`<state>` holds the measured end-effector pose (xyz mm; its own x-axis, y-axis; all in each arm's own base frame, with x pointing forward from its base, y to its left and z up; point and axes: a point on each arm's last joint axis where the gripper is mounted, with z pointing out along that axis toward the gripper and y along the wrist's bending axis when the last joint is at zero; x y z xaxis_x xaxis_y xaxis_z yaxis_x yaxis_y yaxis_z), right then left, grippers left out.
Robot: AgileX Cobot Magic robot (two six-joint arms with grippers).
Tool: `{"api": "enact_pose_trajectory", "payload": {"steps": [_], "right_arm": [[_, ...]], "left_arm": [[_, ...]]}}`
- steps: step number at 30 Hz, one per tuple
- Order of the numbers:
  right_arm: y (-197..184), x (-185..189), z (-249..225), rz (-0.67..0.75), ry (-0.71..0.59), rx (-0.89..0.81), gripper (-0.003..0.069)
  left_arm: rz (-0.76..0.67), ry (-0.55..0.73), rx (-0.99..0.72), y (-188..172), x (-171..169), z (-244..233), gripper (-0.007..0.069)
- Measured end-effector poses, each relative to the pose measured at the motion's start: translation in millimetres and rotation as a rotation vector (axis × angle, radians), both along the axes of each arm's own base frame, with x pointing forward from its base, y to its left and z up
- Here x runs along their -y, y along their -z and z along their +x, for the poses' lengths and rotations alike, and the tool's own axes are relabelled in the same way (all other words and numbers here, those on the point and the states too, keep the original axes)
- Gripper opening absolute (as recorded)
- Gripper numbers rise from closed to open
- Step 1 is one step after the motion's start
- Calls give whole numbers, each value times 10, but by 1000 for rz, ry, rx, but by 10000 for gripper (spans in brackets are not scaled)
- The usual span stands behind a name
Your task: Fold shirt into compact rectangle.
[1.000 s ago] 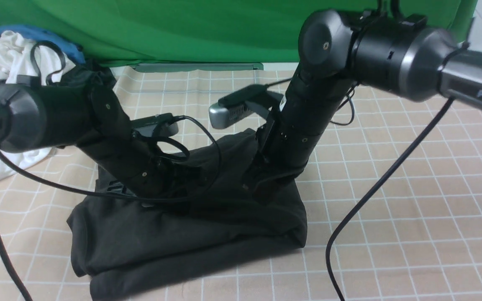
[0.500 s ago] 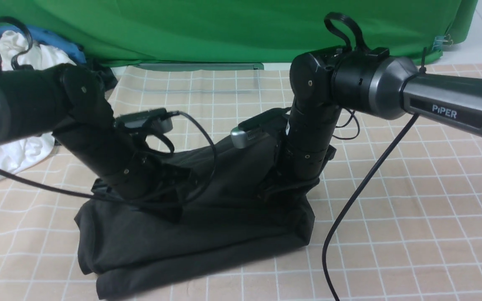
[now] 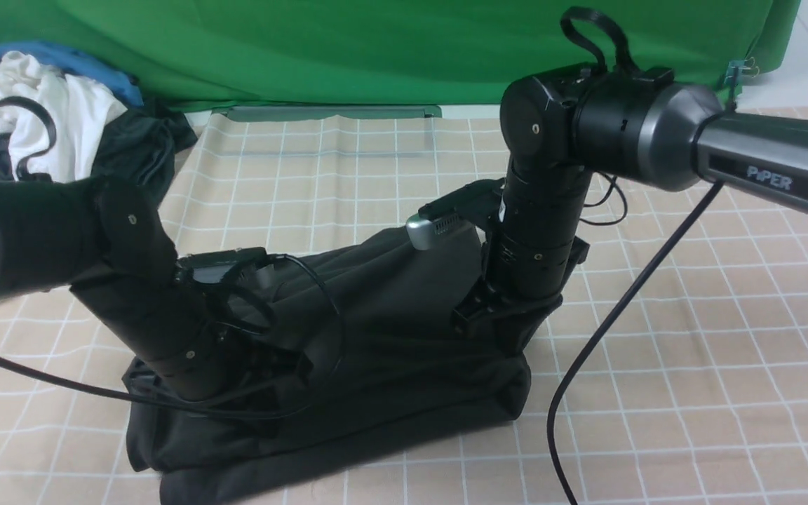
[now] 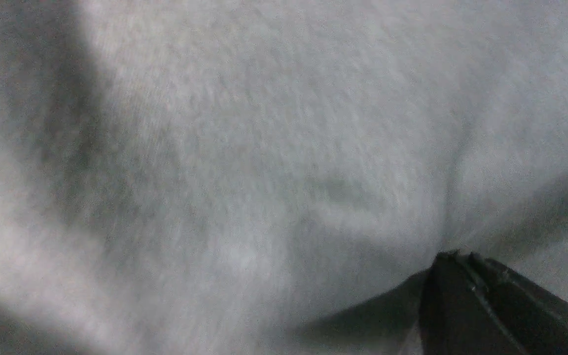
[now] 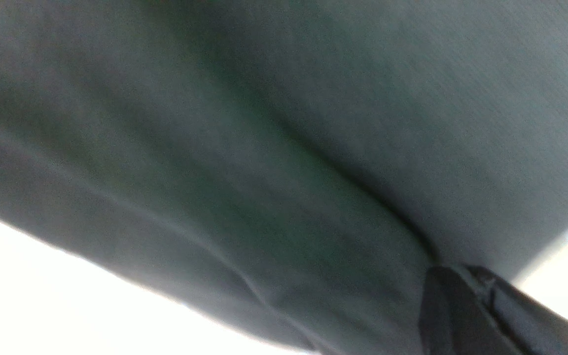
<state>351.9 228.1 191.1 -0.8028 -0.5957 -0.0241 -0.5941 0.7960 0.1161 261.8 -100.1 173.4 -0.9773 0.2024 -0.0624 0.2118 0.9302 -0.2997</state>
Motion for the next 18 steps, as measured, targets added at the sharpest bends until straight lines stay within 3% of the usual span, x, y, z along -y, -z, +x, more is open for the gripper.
{"api": "enact_pose_trajectory", "payload": {"steps": [6,10,14,18], "right_arm": [[20,152,-101,-19,-2,-19,35],[-110,69,-123,114,12,25,35],[-281,13,-102,214,28,102,35],[-203,-26,-79,228,36,92,35]], "left_arm": [[-2,-42,103,-325,-141,-62,19],[-9,-91,180,-528,-249,-99,19],[13,-130,185,-538,-326,-95,19],[14,-169,158,-353,-346,-85,19]]}}
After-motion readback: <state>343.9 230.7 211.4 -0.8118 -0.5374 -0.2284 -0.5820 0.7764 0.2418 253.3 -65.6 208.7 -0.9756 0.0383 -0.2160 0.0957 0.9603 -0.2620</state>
